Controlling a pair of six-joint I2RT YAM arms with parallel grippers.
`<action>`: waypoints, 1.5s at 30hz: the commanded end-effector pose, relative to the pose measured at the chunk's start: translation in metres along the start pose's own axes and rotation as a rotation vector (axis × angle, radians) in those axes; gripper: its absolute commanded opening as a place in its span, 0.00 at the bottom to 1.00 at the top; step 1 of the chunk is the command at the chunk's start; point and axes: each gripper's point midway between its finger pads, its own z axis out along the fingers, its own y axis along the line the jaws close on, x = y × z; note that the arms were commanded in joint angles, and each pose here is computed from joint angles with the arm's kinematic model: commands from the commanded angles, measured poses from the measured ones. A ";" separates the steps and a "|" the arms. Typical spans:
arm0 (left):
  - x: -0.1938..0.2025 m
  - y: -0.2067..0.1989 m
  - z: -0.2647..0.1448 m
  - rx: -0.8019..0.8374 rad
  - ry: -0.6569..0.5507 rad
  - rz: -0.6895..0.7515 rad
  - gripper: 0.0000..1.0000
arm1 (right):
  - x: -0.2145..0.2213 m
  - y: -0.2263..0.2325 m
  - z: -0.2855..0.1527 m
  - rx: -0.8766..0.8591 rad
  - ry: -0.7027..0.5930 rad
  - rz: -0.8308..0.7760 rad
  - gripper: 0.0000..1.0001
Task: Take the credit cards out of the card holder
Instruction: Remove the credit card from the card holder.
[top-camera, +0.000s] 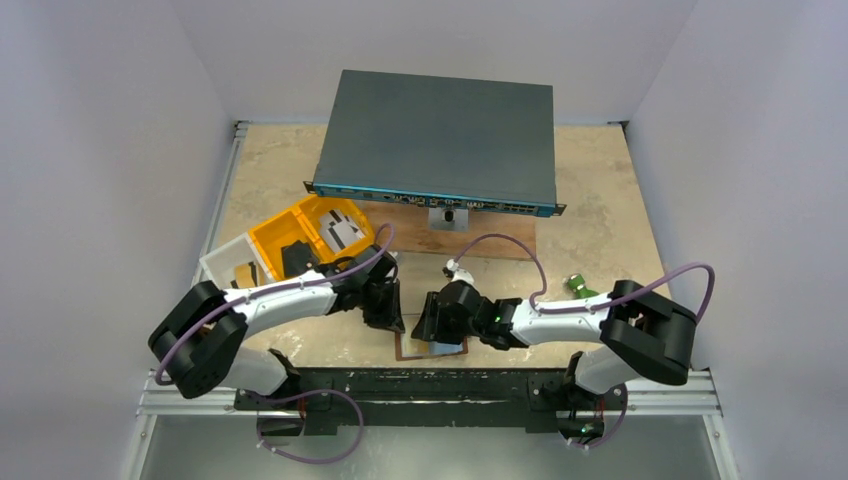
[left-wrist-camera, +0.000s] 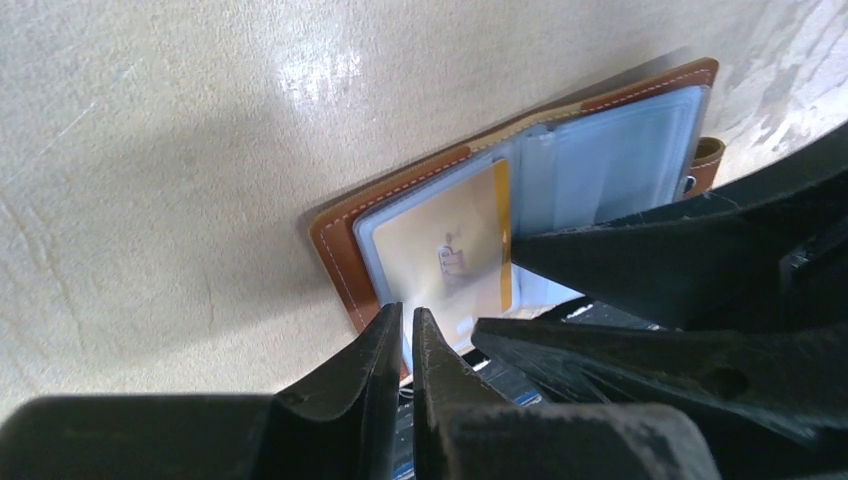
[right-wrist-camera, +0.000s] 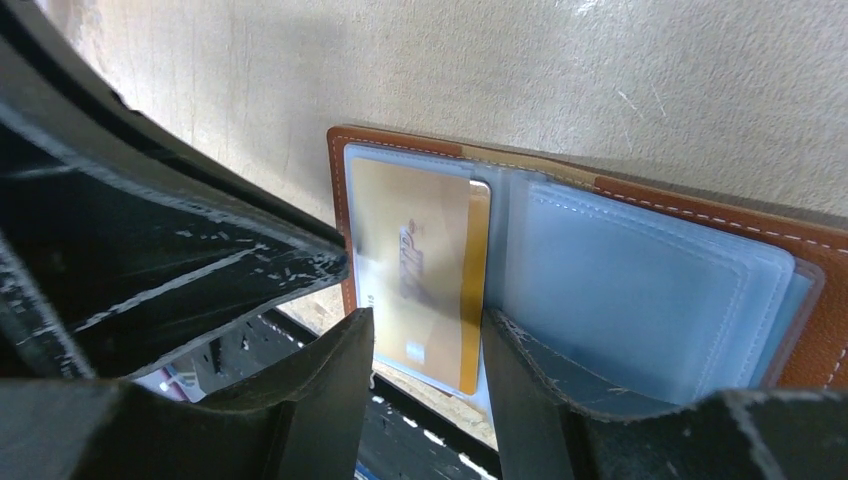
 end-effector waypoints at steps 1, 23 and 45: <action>-0.007 -0.008 0.009 0.032 -0.001 0.007 0.07 | 0.006 -0.016 0.000 0.028 0.013 0.025 0.45; 0.009 0.019 0.036 -0.073 0.047 -0.071 0.00 | 0.000 -0.014 -0.006 -0.197 0.006 0.142 0.34; 0.015 0.034 0.039 -0.142 0.043 -0.110 0.00 | -0.014 0.013 -0.023 -0.360 -0.044 0.117 0.19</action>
